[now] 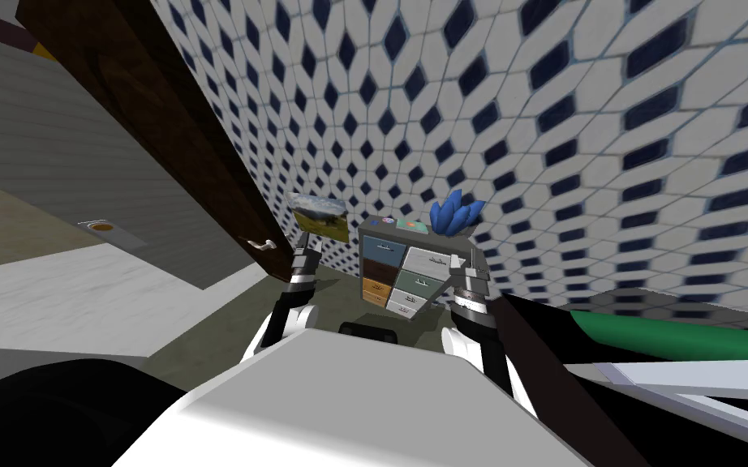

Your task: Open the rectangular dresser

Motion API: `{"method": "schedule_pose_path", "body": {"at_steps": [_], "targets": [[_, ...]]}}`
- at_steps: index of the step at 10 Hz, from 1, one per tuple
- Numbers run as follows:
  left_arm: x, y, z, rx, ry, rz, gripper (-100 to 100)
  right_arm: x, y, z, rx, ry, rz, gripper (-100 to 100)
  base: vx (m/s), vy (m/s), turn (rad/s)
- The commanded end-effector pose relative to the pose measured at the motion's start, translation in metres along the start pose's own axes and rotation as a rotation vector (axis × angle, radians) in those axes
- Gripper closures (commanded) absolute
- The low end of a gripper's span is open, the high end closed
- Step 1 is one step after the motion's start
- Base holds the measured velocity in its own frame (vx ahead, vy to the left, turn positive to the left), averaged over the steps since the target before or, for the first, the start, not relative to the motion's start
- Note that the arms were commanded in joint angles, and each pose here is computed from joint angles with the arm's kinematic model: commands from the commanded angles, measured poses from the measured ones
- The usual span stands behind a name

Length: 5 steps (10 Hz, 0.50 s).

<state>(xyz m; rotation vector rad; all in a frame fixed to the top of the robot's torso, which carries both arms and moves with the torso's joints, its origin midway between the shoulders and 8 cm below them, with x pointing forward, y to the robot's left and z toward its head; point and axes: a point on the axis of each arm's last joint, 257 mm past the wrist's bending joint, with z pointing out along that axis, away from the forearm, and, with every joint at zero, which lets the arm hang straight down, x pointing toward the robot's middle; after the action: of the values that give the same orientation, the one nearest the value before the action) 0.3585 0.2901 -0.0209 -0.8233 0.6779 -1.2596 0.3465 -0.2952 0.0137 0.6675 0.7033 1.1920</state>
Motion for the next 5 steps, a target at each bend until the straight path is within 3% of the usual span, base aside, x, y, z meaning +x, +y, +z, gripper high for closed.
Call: {"method": "schedule_pose_path", "body": {"at_steps": [1, 5], "targets": [[0.0, 0.0, 0.0, 0.0, 0.0, 0.0, 0, 0.0, 0.0, 0.0, 0.0, 0.0, 0.0, 0, 0.0, 0.0, 0.0], [0.0, -0.0001, 0.0, 0.0, 0.0, 0.0, 0, 0.0, 0.0001, 0.0, 0.0, 0.0, 0.0, 0, 0.0, 0.0, 0.0]]}}
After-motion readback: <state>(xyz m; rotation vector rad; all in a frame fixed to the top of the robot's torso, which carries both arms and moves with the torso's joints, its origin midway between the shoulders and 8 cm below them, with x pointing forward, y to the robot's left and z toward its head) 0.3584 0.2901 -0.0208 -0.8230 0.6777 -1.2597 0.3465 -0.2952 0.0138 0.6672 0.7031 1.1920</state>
